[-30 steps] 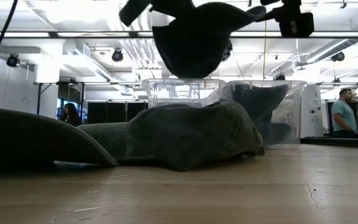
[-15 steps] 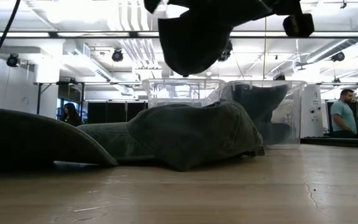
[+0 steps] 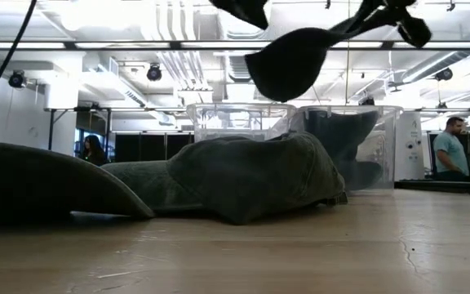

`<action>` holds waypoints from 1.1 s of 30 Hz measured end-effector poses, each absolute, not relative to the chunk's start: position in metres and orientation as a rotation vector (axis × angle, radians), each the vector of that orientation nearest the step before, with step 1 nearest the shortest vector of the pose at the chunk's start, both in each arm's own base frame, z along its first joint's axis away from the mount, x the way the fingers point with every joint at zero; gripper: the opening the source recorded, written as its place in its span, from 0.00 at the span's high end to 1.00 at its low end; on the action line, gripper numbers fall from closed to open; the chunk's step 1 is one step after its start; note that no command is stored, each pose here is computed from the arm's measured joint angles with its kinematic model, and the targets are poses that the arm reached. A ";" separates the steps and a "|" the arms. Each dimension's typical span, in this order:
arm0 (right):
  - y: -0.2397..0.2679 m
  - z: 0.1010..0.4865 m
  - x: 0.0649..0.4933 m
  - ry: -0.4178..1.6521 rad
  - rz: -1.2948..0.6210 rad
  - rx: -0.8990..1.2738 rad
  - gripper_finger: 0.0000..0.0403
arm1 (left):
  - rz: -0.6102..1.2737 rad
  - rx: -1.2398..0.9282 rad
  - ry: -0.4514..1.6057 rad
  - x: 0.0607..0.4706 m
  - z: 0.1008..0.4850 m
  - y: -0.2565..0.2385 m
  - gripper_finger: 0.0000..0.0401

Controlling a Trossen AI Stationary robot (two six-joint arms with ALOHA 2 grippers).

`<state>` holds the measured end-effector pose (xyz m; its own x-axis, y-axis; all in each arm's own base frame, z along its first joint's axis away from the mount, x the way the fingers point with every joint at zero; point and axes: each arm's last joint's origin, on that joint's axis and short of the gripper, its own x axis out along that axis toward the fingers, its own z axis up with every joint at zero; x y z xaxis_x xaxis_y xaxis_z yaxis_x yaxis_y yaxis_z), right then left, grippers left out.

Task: Pick & Place hat
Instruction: Put the blue cap into the right transparent bin

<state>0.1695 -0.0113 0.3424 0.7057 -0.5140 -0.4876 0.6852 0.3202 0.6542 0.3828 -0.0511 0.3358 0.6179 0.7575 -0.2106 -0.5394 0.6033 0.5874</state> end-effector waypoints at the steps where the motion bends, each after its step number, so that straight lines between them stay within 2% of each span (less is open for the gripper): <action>1: -0.012 0.342 0.167 0.191 -0.822 0.969 0.97 | 0.831 0.475 0.457 0.382 0.336 -0.048 0.62; 4: -0.015 0.339 0.156 0.156 -0.930 1.019 0.97 | 0.952 0.411 0.423 0.380 0.337 -0.045 0.57; 8: -0.016 0.327 0.150 0.165 -1.020 1.106 0.97 | 0.971 0.327 0.403 0.374 0.337 -0.044 0.56; 14: -0.021 0.303 0.162 0.075 -1.062 1.209 0.97 | 0.870 0.089 0.479 0.358 0.329 -0.030 0.56; 23: -0.026 0.257 0.176 -0.031 -1.174 1.491 0.97 | 0.706 -0.156 0.591 0.331 0.320 0.010 0.56; 27: -0.026 0.253 0.180 -0.062 -1.198 1.562 0.97 | 0.607 -0.274 0.577 0.314 0.320 0.033 0.56; 33: -0.026 0.261 0.185 -0.033 -1.155 1.523 0.97 | 0.517 -0.388 0.475 0.286 0.315 0.062 0.56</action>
